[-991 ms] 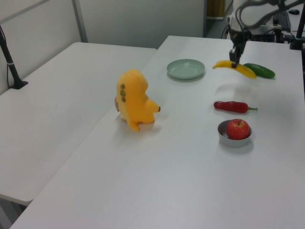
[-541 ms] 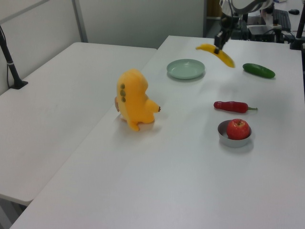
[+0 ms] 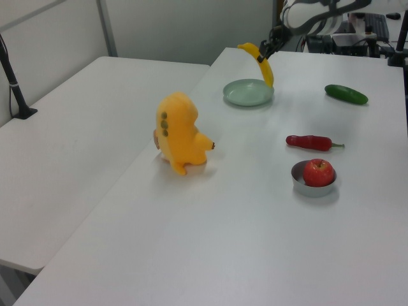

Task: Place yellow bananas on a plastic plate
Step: 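Carry the banana over the pale green plate and lower it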

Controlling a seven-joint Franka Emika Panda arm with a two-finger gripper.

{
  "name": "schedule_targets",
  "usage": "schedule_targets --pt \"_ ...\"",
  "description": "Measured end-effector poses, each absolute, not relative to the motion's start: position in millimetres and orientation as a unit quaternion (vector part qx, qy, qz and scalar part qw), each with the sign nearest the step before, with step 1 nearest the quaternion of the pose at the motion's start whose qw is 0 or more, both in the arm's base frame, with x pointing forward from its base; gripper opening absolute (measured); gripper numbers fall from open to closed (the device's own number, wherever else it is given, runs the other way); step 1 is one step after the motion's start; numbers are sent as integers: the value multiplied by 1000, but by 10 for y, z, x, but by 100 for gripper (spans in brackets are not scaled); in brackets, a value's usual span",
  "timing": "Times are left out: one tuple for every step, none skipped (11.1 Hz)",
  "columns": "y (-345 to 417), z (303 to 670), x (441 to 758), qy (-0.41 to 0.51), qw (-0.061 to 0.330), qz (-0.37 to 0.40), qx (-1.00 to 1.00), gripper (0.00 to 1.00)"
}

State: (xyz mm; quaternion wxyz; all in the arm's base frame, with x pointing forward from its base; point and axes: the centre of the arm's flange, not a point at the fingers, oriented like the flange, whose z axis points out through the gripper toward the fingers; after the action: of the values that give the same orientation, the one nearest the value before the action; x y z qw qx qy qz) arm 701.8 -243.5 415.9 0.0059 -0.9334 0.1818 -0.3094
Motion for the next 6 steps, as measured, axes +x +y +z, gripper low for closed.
schedule_targets --pt "-2449 4072 7098 193 3 -320 -927 28" --pt "-2445 3969 7178 200 2 -323 -925 28" --pt "-2418 3840 7239 201 4 -319 -926 28" --pt "-2377 3721 7289 199 4 -320 -926 28" --pt "-2347 3629 7321 198 2 -325 -925 28" --pt "-2347 3568 7330 199 0 -327 -924 28"
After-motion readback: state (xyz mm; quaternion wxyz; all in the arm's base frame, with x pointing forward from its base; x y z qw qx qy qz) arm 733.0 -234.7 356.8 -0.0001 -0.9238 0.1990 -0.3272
